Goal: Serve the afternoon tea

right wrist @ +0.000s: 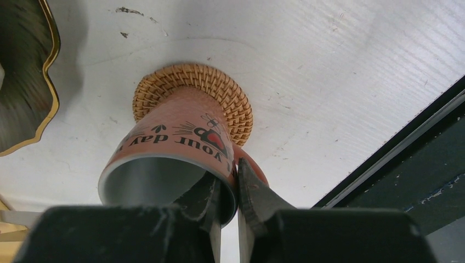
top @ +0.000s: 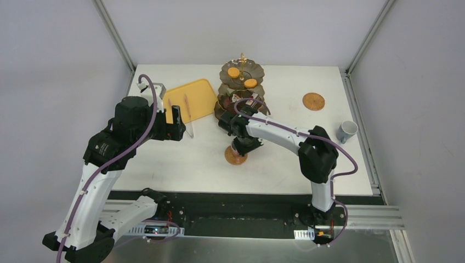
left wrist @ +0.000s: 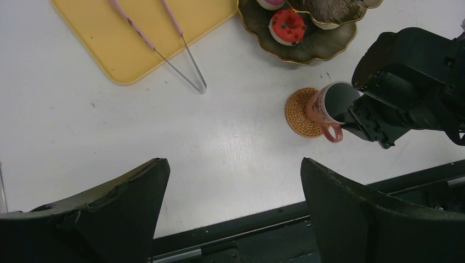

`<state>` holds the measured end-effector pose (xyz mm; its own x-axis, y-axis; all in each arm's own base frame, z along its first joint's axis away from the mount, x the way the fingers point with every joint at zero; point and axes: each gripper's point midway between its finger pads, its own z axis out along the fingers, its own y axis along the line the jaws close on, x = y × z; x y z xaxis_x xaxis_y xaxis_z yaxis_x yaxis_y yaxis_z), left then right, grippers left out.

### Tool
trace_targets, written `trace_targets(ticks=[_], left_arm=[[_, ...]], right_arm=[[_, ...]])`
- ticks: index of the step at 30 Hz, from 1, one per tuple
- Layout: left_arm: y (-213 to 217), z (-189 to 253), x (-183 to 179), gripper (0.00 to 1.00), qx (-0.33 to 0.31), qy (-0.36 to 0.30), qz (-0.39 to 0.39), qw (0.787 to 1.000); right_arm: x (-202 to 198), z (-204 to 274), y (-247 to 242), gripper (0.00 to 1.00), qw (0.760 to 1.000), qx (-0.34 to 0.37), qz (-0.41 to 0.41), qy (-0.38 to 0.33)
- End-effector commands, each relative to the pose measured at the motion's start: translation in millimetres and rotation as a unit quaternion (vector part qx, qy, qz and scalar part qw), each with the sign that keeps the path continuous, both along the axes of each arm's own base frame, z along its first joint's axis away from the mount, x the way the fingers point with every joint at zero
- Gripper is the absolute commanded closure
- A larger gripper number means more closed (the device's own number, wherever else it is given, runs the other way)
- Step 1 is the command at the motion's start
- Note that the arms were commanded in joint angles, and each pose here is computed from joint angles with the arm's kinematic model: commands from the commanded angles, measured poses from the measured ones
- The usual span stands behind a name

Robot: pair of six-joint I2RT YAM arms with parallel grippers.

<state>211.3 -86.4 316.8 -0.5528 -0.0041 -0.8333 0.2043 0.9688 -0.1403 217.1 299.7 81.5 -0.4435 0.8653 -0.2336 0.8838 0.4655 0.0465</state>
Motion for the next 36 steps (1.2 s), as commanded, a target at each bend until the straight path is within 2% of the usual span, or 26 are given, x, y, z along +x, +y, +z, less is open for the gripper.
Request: trace_targets(ticks=[1,9,26,29,33,36], left_arm=[[3,0,3,0.06,0.016,-0.006,0.0,1.0],[3,-3,5,0.06,0.018,-0.004,0.001,1.0],[8,-4,1,0.06,0.025,-0.004,0.006,1.0],[9,-4,0,0.06,0.025,-0.005,0.007,1.0],[8,-4,0,0.06,0.025,-0.005,0.006,1.0],[8,-5,1,0.06,0.025,-0.004,0.006,1.0]], right_arm=[[1,14,0,1.0,1.0,0.0,0.014,-0.008],[5,26,6,1.0,0.999,0.002,0.036,-0.017],[-8,6,0,1.0,0.999,-0.01,0.041,0.006],[-8,3,1,0.92,0.999,-0.009,0.044,0.008],[-6,4,6,0.87,0.999,0.001,0.052,0.005],[-8,5,7,0.76,0.999,0.004,0.053,0.008]])
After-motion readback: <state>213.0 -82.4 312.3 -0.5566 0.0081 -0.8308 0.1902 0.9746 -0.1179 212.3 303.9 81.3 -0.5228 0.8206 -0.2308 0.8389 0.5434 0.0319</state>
